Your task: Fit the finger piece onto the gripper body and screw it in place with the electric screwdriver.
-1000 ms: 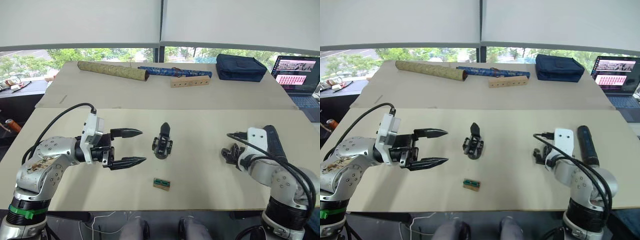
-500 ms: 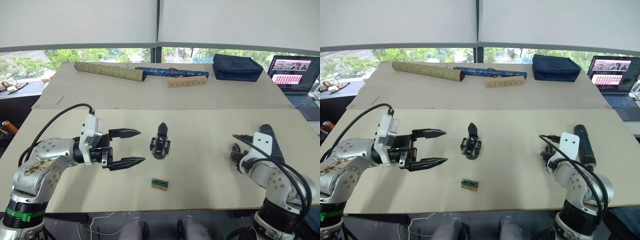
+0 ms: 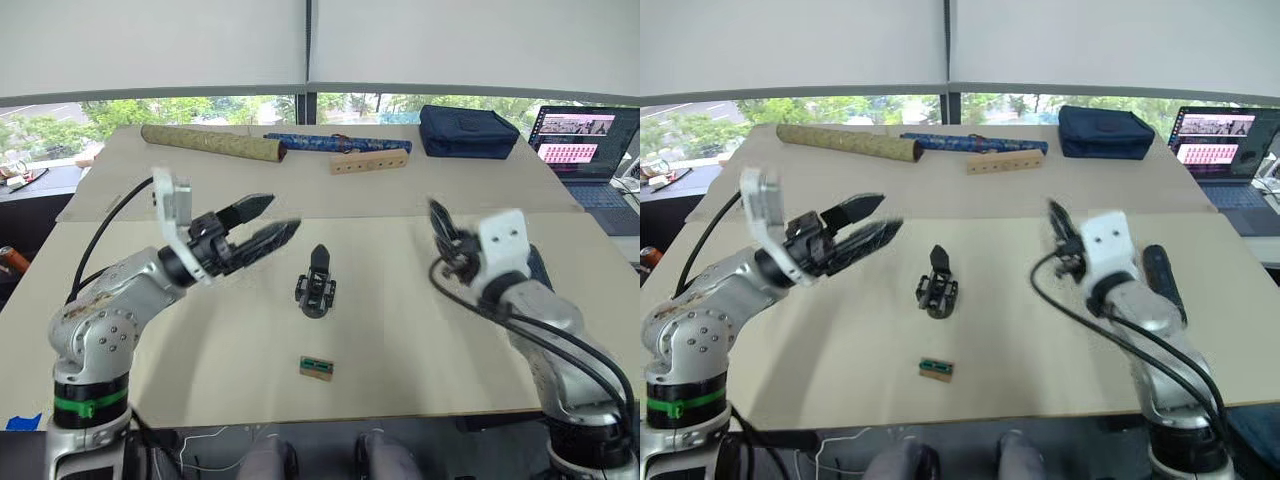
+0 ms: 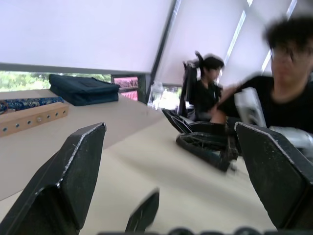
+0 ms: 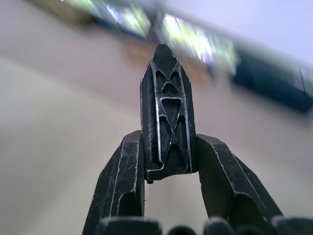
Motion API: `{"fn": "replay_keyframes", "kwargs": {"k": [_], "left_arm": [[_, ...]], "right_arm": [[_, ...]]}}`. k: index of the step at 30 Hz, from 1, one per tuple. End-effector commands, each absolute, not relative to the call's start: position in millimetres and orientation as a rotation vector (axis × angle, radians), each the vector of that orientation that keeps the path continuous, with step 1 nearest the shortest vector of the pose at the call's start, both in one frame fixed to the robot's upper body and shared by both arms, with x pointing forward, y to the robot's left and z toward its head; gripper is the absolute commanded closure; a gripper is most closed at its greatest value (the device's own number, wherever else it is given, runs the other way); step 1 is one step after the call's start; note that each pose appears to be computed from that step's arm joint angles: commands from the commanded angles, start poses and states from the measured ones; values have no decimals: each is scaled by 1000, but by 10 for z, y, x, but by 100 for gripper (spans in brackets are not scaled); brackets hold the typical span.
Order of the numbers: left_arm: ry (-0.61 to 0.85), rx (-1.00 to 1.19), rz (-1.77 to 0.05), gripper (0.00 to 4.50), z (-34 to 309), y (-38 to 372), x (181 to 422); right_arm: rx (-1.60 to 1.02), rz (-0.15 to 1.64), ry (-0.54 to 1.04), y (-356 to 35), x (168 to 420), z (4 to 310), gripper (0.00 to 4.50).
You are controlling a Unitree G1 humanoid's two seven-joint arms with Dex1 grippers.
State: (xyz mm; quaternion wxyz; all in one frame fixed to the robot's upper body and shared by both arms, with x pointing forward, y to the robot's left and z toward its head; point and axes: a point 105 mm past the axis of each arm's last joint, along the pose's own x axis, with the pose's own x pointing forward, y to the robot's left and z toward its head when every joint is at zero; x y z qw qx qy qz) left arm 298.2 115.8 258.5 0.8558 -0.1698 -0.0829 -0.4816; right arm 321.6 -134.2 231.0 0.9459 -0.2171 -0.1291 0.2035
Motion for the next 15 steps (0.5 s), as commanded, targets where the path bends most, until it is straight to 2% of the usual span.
{"fn": "replay_keyframes", "kwargs": {"k": [1, 4, 8, 15], "left_arm": [[-232, -474, -953, 0, 2801, 1086, 3065], [-256, -518, -883, 0, 2833, 1031, 3175], [-272, -576, -894, 0, 2845, 934, 3158], [-291, -668, -942, 0, 2876, 763, 3076]], "right_arm": [[-515, 524, -473, -1020, 3132, 2614, 337], [-514, 587, -545, -789, 3117, 2711, 337], [-487, 644, -596, -557, 3070, 2766, 337], [-507, 724, -602, -405, 2988, 2643, 337]]}}
